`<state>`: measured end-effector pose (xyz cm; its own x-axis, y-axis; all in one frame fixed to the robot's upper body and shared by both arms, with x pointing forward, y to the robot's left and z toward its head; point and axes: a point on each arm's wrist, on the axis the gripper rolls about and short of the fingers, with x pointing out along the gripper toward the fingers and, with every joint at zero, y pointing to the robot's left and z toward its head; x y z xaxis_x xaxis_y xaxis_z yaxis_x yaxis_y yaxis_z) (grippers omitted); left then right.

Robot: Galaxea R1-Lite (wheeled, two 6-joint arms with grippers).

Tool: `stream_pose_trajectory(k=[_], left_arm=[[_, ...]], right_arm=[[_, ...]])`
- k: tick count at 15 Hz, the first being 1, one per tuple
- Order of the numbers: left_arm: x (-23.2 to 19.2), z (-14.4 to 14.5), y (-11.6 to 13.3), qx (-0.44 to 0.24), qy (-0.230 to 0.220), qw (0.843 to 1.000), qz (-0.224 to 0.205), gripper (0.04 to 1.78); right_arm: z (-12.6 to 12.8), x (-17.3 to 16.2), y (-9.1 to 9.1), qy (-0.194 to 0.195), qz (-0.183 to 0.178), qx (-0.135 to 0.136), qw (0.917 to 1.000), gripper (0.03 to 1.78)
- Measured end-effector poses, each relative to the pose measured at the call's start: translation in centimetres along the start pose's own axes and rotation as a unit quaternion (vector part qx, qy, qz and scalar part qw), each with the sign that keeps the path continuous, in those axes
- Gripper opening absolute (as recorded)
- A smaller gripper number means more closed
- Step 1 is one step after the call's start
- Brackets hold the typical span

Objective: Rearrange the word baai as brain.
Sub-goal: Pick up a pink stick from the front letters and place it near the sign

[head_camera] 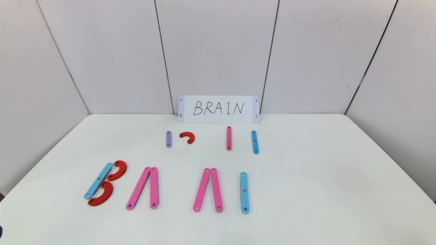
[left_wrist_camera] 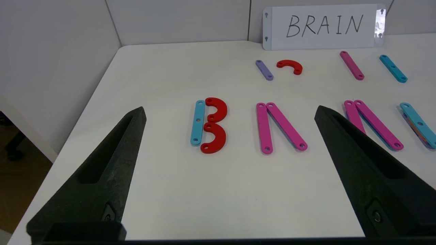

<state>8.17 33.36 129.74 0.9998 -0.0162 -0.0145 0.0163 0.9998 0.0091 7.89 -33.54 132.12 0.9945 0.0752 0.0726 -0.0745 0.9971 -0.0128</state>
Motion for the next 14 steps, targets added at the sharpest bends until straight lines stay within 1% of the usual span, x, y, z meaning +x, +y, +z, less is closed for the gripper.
stream_pose_trajectory(k=[3,4,6,8,10,12,14], left_arm=[[2.4,3.2,0.0,0.003,0.037,0.999,-0.002,1.74],[3.3,4.3,0.0,0.005,0.054,0.999,-0.003,1.74],[5.0,5.9,0.0,0.005,0.106,0.994,-0.010,1.74],[7.1,6.8,0.0,0.004,0.155,0.988,-0.019,1.74],[9.5,7.8,0.0,0.004,0.186,0.982,-0.022,1.74],[11.7,8.8,0.0,0.004,0.217,0.976,-0.024,1.74],[13.7,9.2,-0.1,0.011,0.262,0.964,-0.033,1.74]], right_arm=[[3.9,2.5,-0.1,0.024,0.014,0.001,0.9996,1.74],[5.0,3.4,-0.1,0.044,0.026,0.003,0.9987,1.74],[6.4,5.3,-0.1,0.097,0.054,0.010,0.9937,1.74],[7.2,7.8,-0.2,0.144,0.073,0.018,0.9866,1.74],[7.9,10.6,-0.2,0.173,0.091,0.024,0.9805,1.74],[7.9,13.0,-0.2,0.198,0.105,0.030,0.9741,1.74],[7.4,15.2,-0.1,0.226,0.114,0.034,0.9667,1.74]])
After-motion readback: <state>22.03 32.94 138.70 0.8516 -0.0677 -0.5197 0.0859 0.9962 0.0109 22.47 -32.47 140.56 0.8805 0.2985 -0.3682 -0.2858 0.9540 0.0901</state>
